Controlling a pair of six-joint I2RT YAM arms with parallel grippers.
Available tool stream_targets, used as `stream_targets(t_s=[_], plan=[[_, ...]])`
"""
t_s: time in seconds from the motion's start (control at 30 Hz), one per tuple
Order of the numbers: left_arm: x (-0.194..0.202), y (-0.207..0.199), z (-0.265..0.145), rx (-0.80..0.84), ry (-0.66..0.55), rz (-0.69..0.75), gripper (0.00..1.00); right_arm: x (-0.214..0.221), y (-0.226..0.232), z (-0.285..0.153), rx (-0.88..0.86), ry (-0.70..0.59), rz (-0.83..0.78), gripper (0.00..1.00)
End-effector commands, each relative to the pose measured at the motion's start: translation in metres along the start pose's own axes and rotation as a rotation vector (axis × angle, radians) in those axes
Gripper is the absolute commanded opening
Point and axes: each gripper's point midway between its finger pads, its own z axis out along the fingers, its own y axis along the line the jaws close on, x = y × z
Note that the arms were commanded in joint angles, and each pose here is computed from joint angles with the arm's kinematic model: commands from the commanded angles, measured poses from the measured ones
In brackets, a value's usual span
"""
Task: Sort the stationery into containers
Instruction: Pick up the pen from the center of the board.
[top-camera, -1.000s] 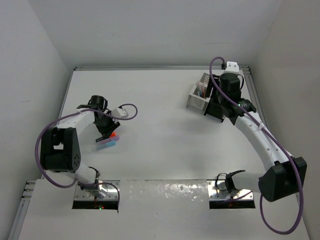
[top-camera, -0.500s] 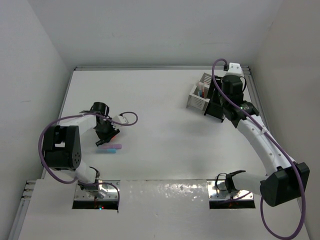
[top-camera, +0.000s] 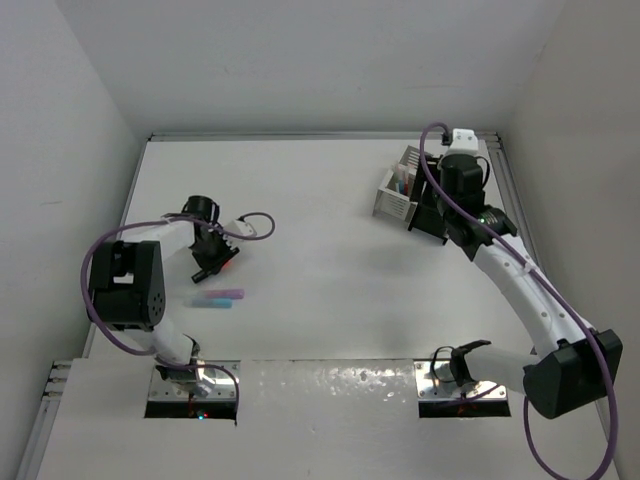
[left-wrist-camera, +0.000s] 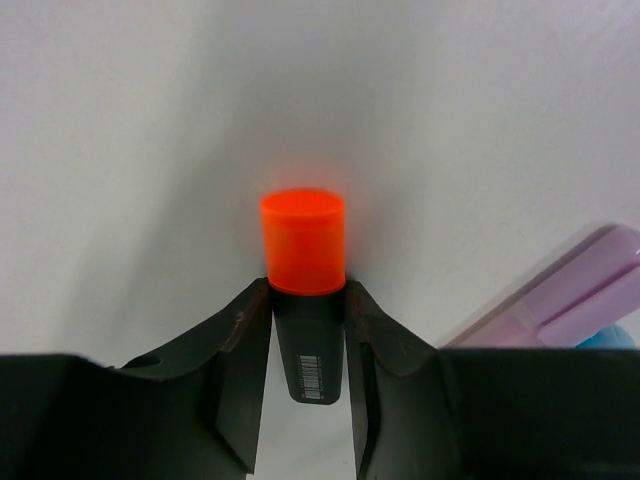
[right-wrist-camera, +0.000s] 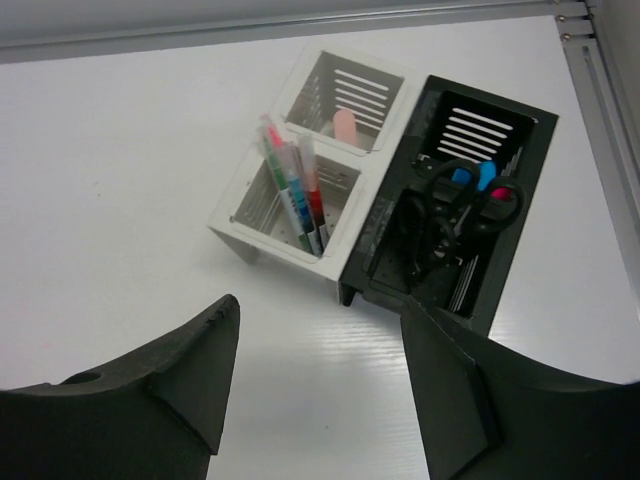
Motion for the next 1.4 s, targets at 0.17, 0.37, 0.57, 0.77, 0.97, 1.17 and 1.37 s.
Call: stream_targets(t_s=[0.17, 0.37, 0.57, 0.77, 0.97, 1.17, 1.37], plan=[[-0.156, 0.05, -0.122, -0.199, -0.391, 0.148, 0.0, -0.021, 0.049, -0.018, -0.181, -0.035, -0.014, 0.65], [-0.251, 0.009, -0.184, -0.19, -0.587, 0.327, 0.0, -0.035, 0.075, -0.036, -0.325, -0.066, 0.081, 0.64], [-0.302, -0.058, -0.224, -0.163, -0.798, 0.462, 0.0, -0.064, 0.123, -0.059, -0.542, -0.14, 0.238, 0.52], [-0.31, -0.108, -0.234, -0.079, -0.866, 0.526, 0.0, -0.082, 0.167, -0.075, -0.726, -0.175, 0.351, 0.45], [-0.312, -0.119, -0.235, -0.073, -0.871, 0.53, 0.0, -0.067, 0.198, -0.084, -0.808, -0.114, 0.344, 0.44], [-0.318, -0.123, -0.24, -0.071, -0.895, 0.528, 0.0, -0.049, 0.219, -0.082, -0.84, -0.059, 0.321, 0.47], [-0.32, -0.121, -0.243, -0.077, -0.908, 0.506, 0.0, -0.034, 0.23, -0.078, -0.841, -0.013, 0.291, 0.47]])
